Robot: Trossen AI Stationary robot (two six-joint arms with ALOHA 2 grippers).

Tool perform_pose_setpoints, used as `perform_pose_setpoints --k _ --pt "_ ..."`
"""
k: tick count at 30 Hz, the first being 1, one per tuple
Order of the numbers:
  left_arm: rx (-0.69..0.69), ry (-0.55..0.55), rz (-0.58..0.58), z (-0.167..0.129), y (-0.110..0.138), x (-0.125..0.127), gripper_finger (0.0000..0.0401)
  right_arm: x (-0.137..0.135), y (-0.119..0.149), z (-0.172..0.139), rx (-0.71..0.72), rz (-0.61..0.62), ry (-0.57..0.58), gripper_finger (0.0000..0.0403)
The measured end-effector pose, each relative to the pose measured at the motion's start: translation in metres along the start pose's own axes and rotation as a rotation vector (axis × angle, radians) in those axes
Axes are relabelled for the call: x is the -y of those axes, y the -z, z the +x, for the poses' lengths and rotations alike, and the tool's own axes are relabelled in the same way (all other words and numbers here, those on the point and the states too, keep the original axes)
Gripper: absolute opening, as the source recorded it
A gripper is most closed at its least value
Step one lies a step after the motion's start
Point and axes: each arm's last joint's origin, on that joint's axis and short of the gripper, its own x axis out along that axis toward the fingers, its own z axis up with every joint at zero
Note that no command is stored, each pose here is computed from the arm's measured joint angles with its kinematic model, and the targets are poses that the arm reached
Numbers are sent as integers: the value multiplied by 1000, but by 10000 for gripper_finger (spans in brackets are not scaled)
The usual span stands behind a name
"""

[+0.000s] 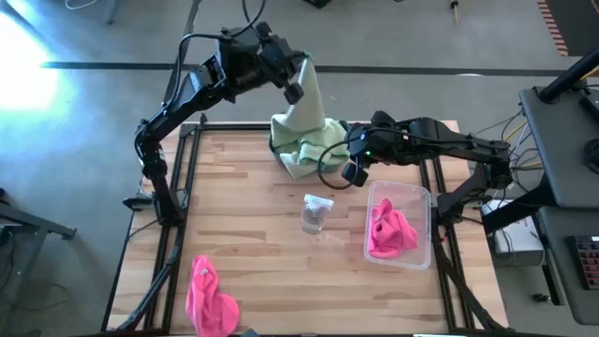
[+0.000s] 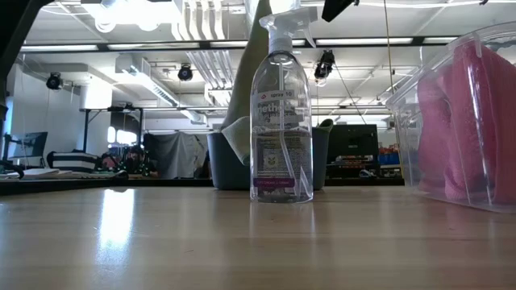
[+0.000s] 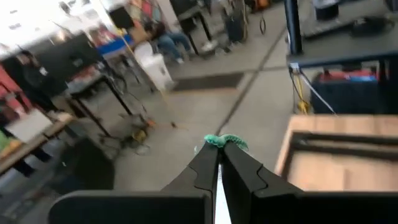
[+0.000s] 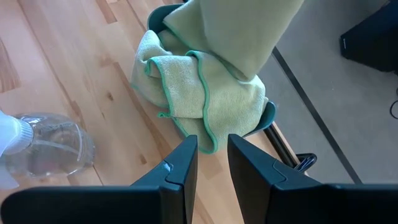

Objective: Sort microfiber towel by color & place in baskets
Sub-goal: Put the green microfiber towel into the blue bin

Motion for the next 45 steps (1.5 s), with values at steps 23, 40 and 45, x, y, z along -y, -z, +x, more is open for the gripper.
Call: perform_pose_setpoints --k 23,40,45 --pt "-496 422 -105 40 102 69 0 0 0 0 -3 -13 1 82" --pt "-446 408 -91 52 114 71 3 0 0 0 -3 -28 1 82" --pt "-424 400 -94 50 106 67 38 0 0 0 -3 -29 1 82"
